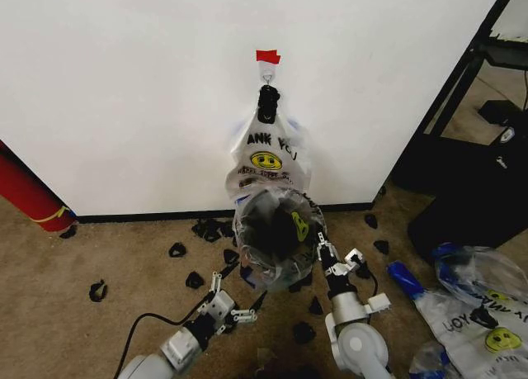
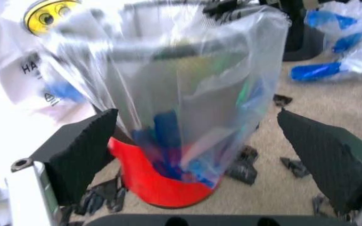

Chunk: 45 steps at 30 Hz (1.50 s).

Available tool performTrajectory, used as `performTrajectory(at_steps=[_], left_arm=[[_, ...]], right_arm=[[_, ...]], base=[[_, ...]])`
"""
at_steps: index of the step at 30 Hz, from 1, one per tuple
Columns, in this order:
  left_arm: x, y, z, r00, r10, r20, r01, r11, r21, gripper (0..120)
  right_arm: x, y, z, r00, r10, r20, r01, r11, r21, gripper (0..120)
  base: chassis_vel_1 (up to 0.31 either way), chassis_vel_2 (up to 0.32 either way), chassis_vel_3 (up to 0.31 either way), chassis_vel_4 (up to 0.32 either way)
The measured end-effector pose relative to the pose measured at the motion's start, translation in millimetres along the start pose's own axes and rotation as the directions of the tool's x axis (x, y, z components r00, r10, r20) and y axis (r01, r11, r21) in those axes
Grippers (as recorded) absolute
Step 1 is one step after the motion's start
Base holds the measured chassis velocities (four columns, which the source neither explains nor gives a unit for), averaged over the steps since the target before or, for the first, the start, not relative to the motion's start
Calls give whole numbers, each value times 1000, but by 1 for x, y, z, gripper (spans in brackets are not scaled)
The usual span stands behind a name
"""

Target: Pick up the garbage bag from the wall and place it over the trash bin.

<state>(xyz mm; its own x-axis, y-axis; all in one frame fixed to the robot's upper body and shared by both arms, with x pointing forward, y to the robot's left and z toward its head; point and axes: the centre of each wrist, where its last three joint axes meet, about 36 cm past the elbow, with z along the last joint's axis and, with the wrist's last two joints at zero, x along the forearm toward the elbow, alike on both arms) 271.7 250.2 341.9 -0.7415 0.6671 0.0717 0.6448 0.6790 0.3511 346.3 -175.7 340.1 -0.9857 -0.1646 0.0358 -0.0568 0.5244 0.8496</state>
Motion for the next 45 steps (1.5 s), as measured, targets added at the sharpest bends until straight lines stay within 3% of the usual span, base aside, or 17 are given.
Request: performTrajectory(at_steps=[9,15,32,37,39,41,42,45], left_arm=[[4,-7,0,998,-68,-18,68,998,-5,100],[2,-8,1,997,-76,-24,76,997,-1,100],[3,-11,-3,996,-88,-21,88,996,12,100],[-1,-9,-11,991,-129,40,126,990,57,100],[-9,-7,-22,976,-196,90,185,976,118,100],[-22,-2,-43,938,-314,147,277,933,230,100],[-22,-2,-43,938,-314,147,277,933,230,100],[-34,14,-74,850,-477,222,377,846,377,100]], right_arm=[[-13,9,-11,990,115,-83,-112,993,37,1],[-15,5,-14,987,120,-102,-111,990,90,1],[0,13,-22,975,183,-123,-161,972,168,62],[20,28,-32,983,174,-56,-156,957,243,81],[29,30,-35,995,96,16,-96,949,302,87],[37,25,-38,990,-75,121,13,892,451,97],[37,25,-38,990,-75,121,13,892,451,97],[37,10,-55,896,-340,286,48,714,699,100]], base=[[0,0,0,0],[0,0,0,0],[0,0,0,0],[0,0,0,0],[0,0,0,0],[0,0,0,0],[0,0,0,0],[0,0,0,0]])
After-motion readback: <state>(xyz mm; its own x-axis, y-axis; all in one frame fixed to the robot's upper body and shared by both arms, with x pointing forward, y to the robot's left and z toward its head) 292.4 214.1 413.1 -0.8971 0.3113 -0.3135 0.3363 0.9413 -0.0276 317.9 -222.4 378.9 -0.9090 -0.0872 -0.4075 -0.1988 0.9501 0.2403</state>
